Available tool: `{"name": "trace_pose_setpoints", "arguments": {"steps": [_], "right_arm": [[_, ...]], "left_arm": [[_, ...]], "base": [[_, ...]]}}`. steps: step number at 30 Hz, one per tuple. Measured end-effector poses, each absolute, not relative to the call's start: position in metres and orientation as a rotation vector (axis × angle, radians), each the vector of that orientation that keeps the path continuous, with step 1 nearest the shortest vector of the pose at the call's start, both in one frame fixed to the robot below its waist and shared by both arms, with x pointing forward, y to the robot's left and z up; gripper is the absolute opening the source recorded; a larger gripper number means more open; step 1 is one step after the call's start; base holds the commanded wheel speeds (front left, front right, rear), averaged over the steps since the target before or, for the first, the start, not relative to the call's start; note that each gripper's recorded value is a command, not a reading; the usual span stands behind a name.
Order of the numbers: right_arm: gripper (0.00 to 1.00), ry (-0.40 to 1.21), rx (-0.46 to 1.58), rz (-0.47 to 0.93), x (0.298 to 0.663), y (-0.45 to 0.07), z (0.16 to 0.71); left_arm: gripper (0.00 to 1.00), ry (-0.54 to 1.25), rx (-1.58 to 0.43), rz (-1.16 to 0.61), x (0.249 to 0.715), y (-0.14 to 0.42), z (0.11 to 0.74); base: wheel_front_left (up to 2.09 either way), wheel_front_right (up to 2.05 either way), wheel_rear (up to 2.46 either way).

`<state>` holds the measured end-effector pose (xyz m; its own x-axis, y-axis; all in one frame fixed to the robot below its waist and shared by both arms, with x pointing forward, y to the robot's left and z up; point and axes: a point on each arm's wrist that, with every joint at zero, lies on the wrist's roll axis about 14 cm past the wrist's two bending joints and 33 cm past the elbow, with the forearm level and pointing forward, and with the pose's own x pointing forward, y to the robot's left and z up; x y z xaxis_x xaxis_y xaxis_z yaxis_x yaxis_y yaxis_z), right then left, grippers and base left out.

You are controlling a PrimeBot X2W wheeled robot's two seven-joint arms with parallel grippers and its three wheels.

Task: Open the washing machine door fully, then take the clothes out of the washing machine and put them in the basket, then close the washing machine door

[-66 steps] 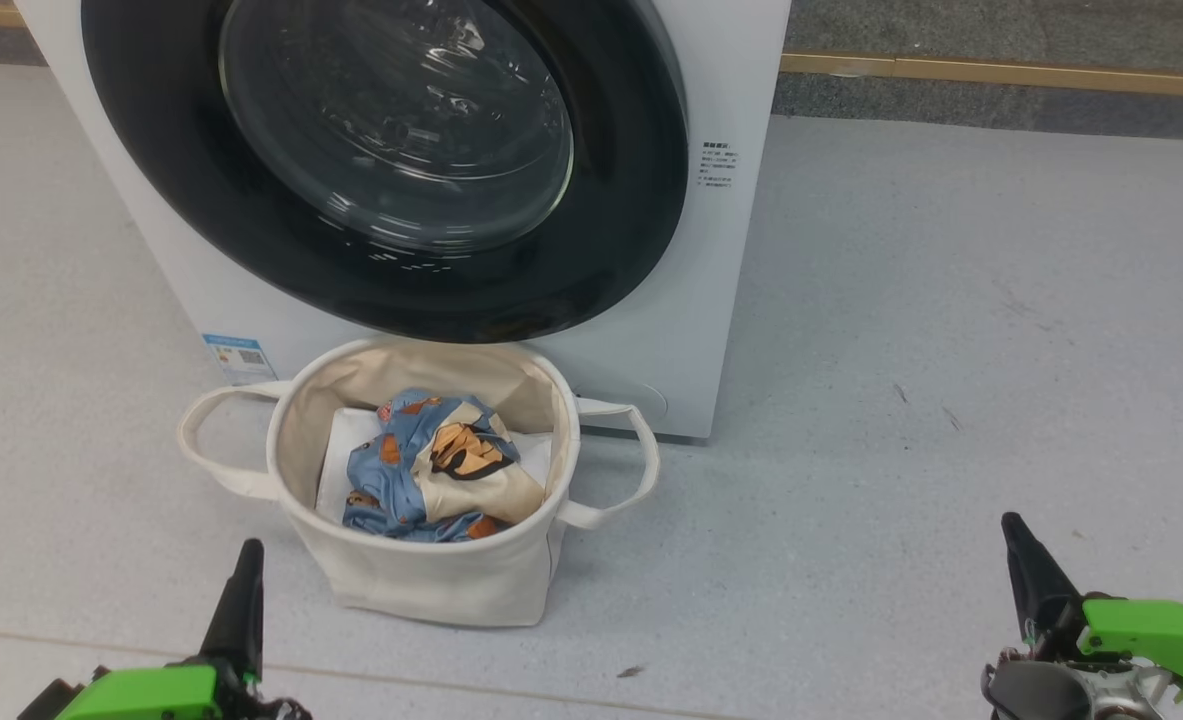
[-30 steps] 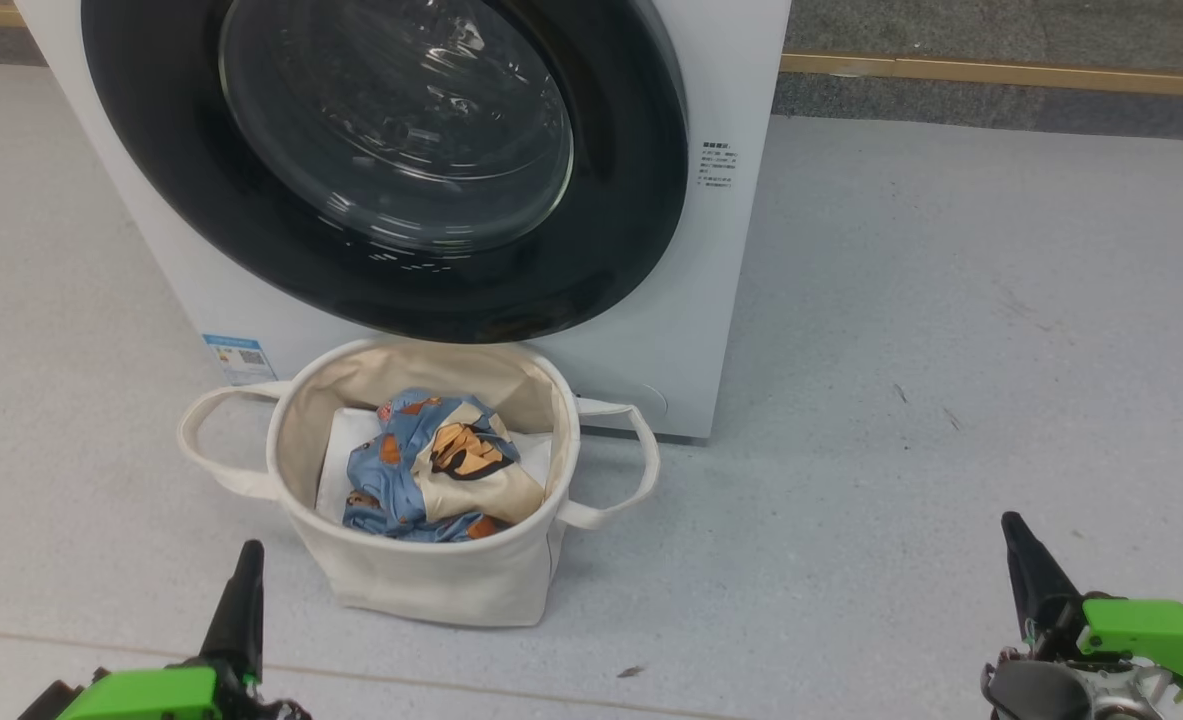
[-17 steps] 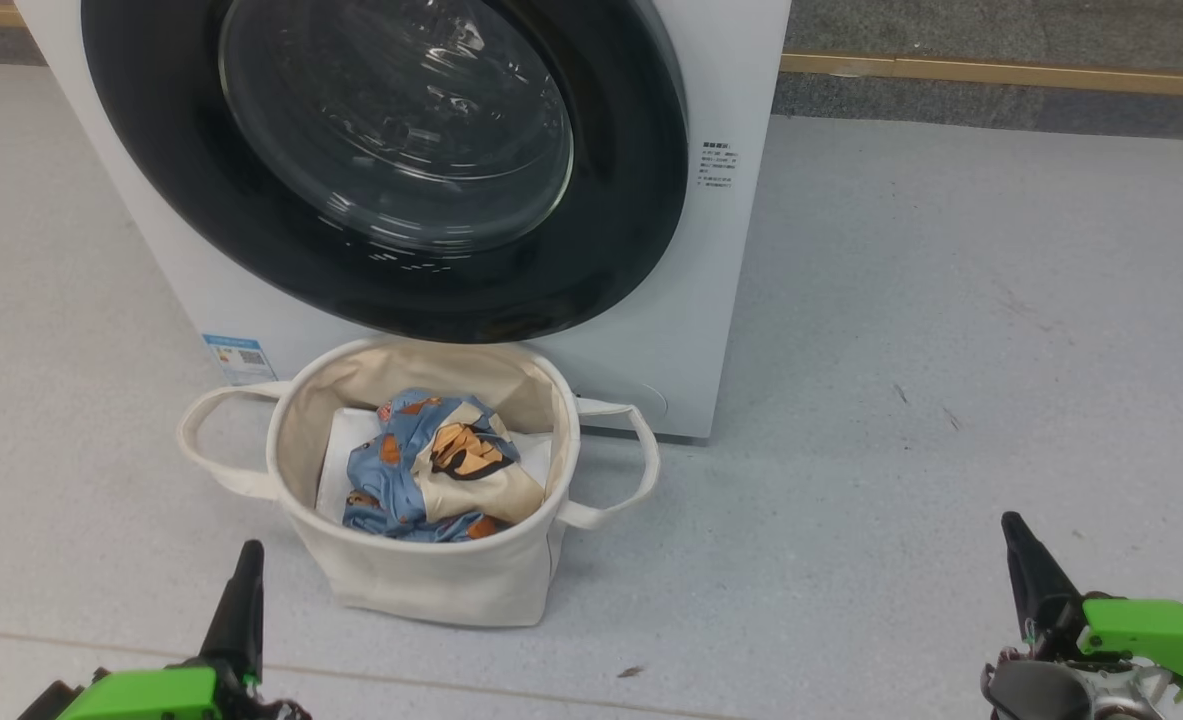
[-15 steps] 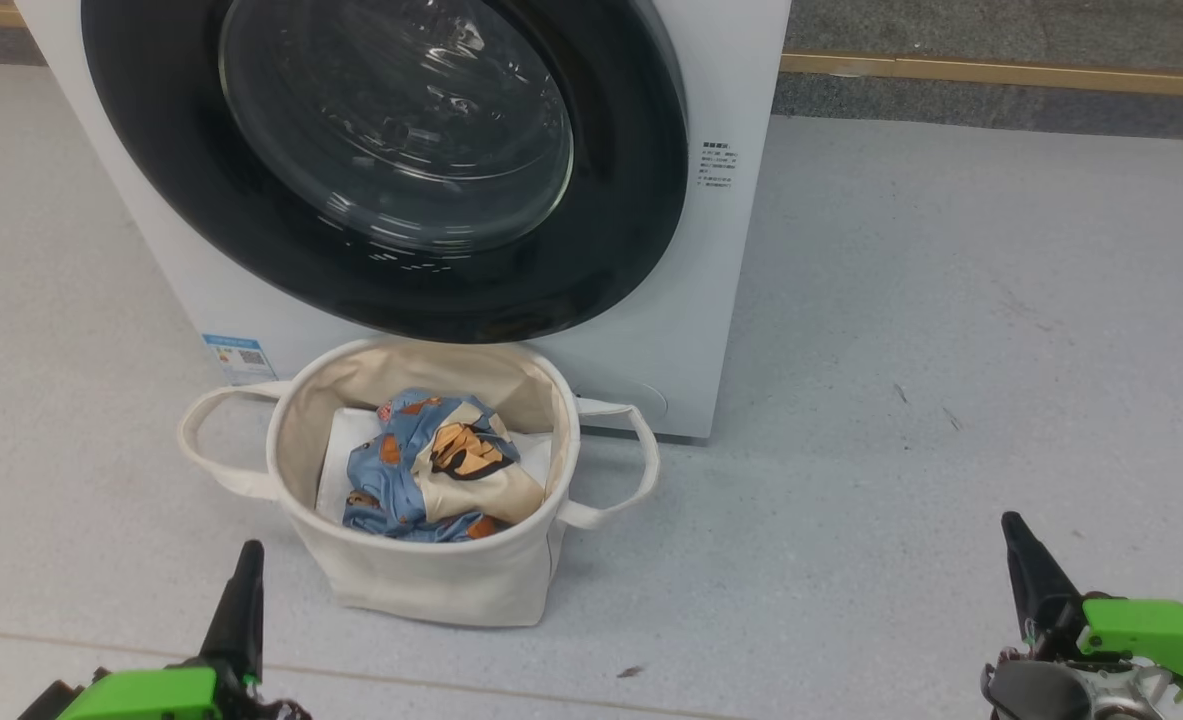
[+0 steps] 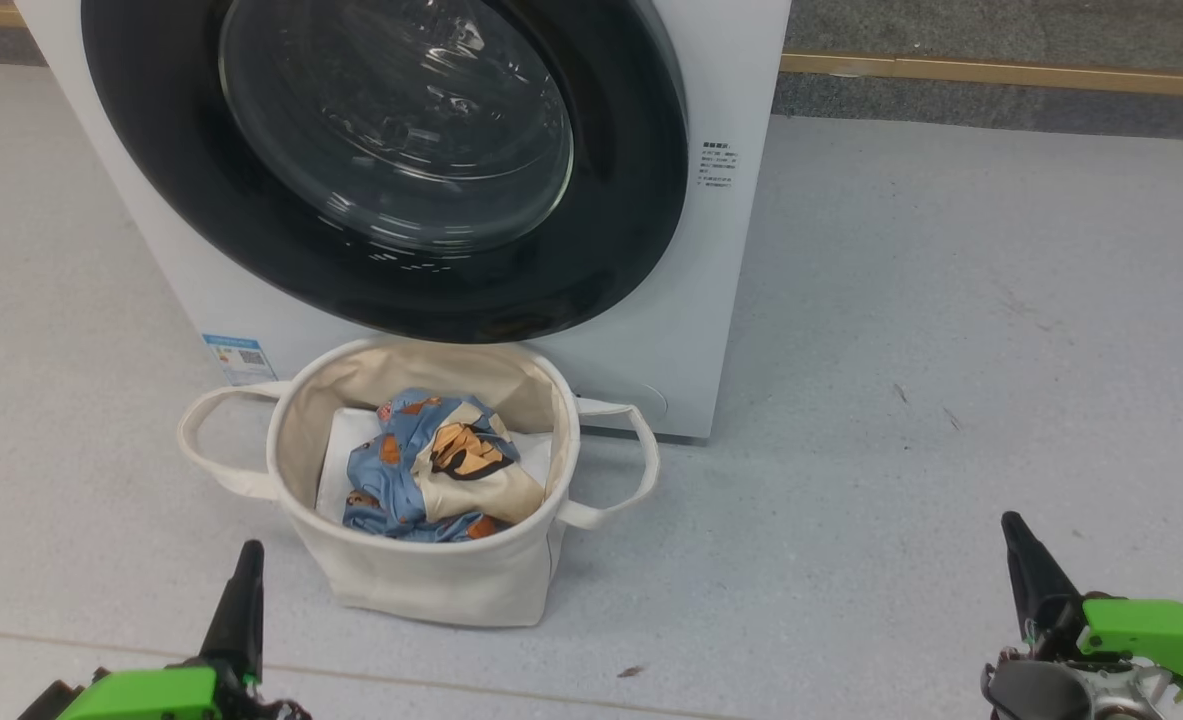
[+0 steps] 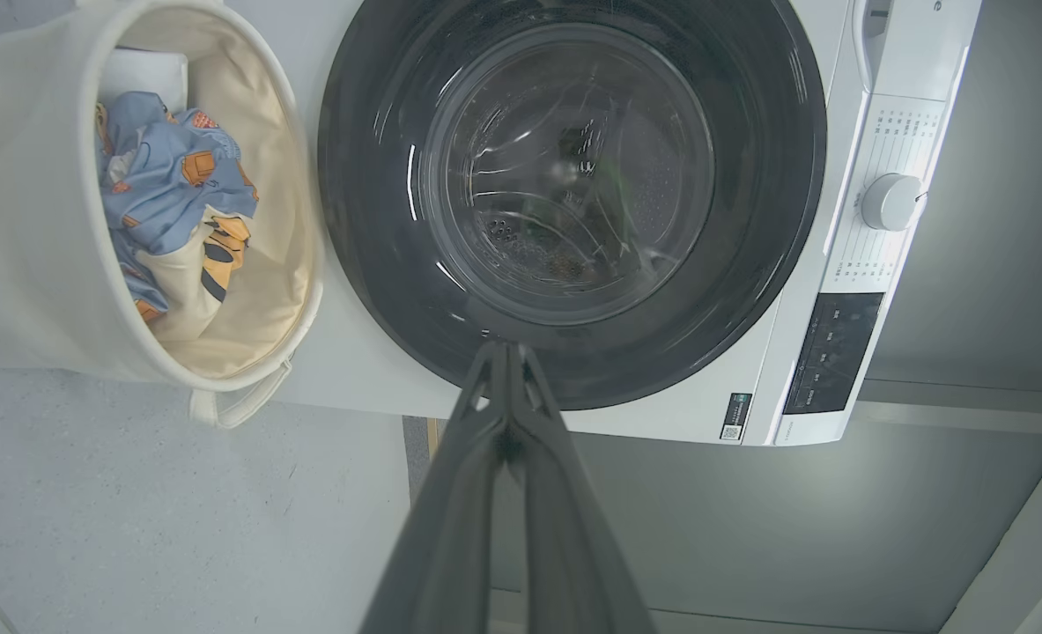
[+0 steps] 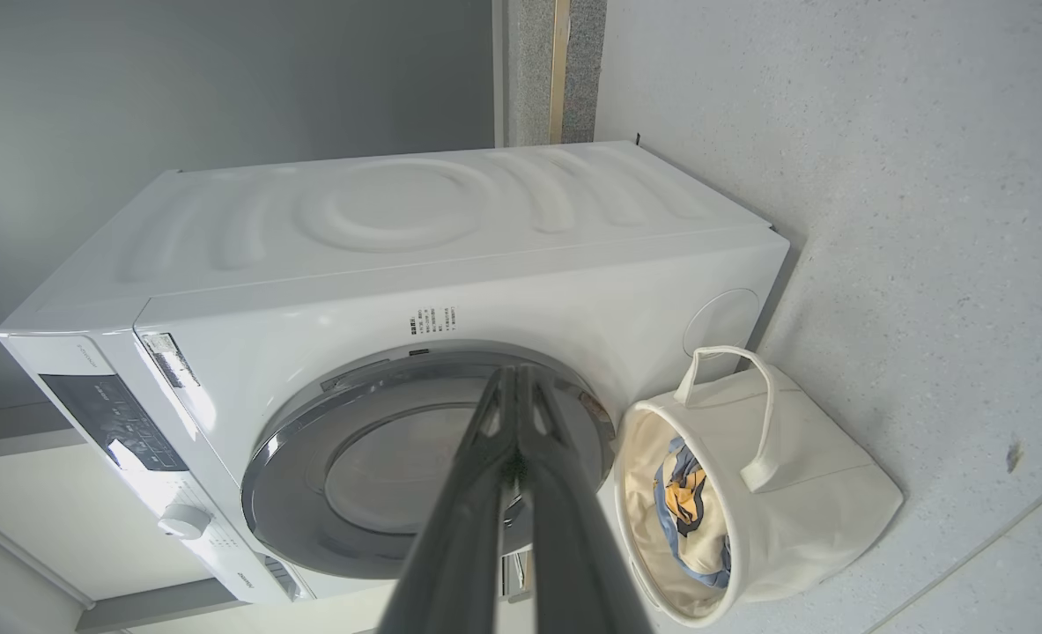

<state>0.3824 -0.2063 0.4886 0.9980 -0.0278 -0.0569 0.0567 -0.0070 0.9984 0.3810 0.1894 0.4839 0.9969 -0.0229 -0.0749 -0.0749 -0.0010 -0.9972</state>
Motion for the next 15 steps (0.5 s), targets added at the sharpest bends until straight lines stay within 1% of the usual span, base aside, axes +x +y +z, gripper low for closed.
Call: {"name": "trace_pose_setpoints", "arguments": {"steps": [15], "right_arm": [[0.0, 0.023, 1.576, -0.067, 0.3824, -0.2063, 0.4886]], "left_arm": [[0.0, 0.077, -1.572, 0.041, 0.381, 0.1894, 0.4838]], "base": [[0.0, 0.0, 0.0]]}}
